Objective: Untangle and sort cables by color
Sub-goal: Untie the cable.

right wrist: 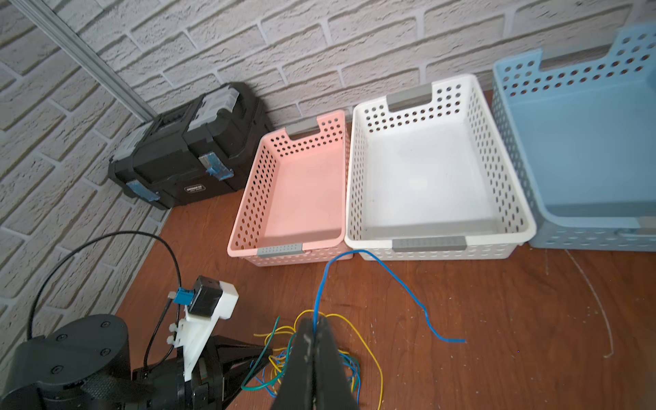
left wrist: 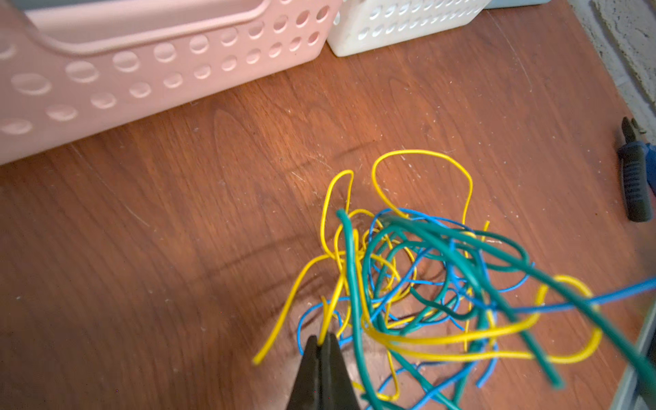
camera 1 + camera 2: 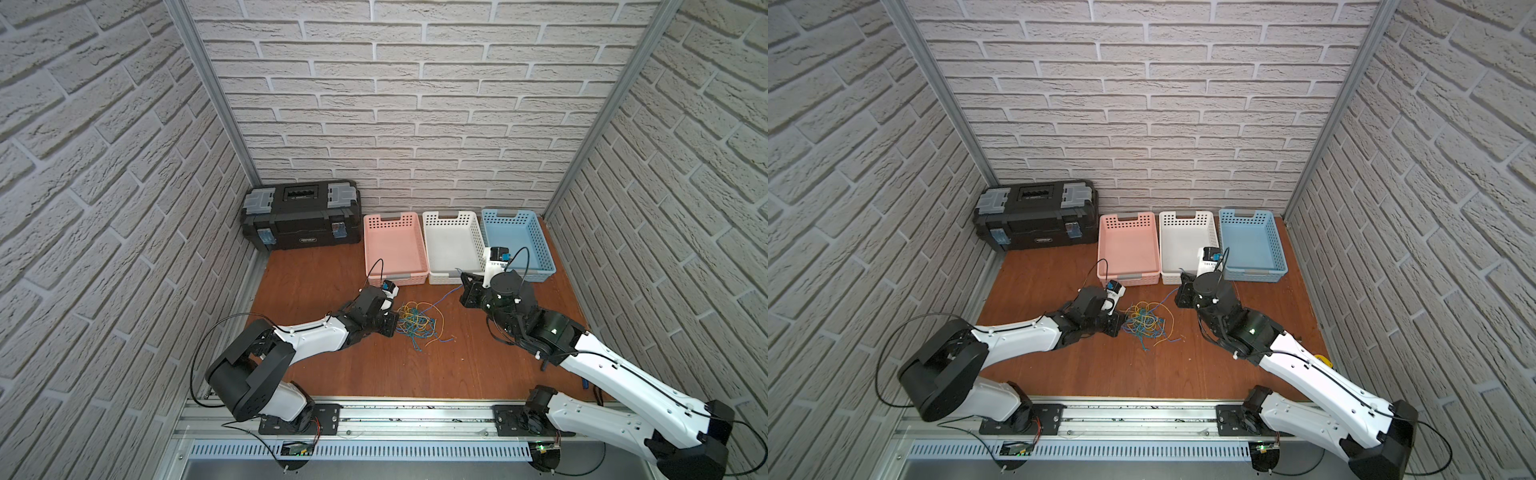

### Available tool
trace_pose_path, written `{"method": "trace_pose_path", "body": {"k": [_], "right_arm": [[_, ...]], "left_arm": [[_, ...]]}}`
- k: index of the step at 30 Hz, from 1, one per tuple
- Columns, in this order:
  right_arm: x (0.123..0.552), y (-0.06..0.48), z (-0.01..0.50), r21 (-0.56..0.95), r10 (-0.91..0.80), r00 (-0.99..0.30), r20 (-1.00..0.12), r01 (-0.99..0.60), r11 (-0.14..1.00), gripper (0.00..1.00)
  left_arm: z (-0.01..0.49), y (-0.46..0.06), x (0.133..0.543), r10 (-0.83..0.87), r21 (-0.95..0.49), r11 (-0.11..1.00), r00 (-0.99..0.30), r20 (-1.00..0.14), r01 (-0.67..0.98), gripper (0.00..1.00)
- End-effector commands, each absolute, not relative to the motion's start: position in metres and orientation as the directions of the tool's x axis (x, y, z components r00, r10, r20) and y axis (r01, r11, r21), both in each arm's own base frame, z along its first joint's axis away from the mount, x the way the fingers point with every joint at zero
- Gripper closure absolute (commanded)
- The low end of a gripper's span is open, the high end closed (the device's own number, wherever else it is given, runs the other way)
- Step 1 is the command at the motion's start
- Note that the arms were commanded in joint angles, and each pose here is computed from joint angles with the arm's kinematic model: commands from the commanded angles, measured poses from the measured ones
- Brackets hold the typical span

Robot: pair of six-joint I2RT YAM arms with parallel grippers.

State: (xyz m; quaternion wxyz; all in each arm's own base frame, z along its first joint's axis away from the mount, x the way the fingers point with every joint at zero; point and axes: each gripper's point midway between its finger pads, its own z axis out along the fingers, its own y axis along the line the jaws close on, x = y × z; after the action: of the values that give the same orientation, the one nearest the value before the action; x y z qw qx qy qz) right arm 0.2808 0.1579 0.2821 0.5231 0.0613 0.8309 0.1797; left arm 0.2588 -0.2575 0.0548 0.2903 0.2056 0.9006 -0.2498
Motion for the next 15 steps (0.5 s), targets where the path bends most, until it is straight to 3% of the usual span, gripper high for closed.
{"method": "trace_pose_path", "body": {"k": [1, 8, 13, 15], "right_arm": [[0.279, 0.134, 0.312, 0.353, 0.323, -0.33, -0.887, -0.031, 0.935, 0.97], [0.274, 0.129, 0.318, 0.355, 0.324, -0.305, -0.895, -0.048, 0.934, 0.97], [0.278, 0.198, 0.277, 0.427, 0.259, -0.513, -0.818, -0.241, 0.872, 0.97], [0.279, 0.221, 0.261, 0.473, 0.249, -0.576, -0.779, -0.278, 0.836, 0.97]], "left_arm": [[0.052, -0.249, 0.258, 0.225, -0.314, 0.804, -0.748, -0.625, 0.505, 0.99], [0.055, -0.246, 0.26, 0.217, -0.313, 0.808, -0.746, -0.629, 0.499, 0.97], [0.065, -0.251, 0.259, 0.205, -0.338, 0.79, -0.739, -0.641, 0.512, 0.9], [0.074, -0.253, 0.258, 0.191, -0.353, 0.778, -0.732, -0.654, 0.519, 0.82]]}}
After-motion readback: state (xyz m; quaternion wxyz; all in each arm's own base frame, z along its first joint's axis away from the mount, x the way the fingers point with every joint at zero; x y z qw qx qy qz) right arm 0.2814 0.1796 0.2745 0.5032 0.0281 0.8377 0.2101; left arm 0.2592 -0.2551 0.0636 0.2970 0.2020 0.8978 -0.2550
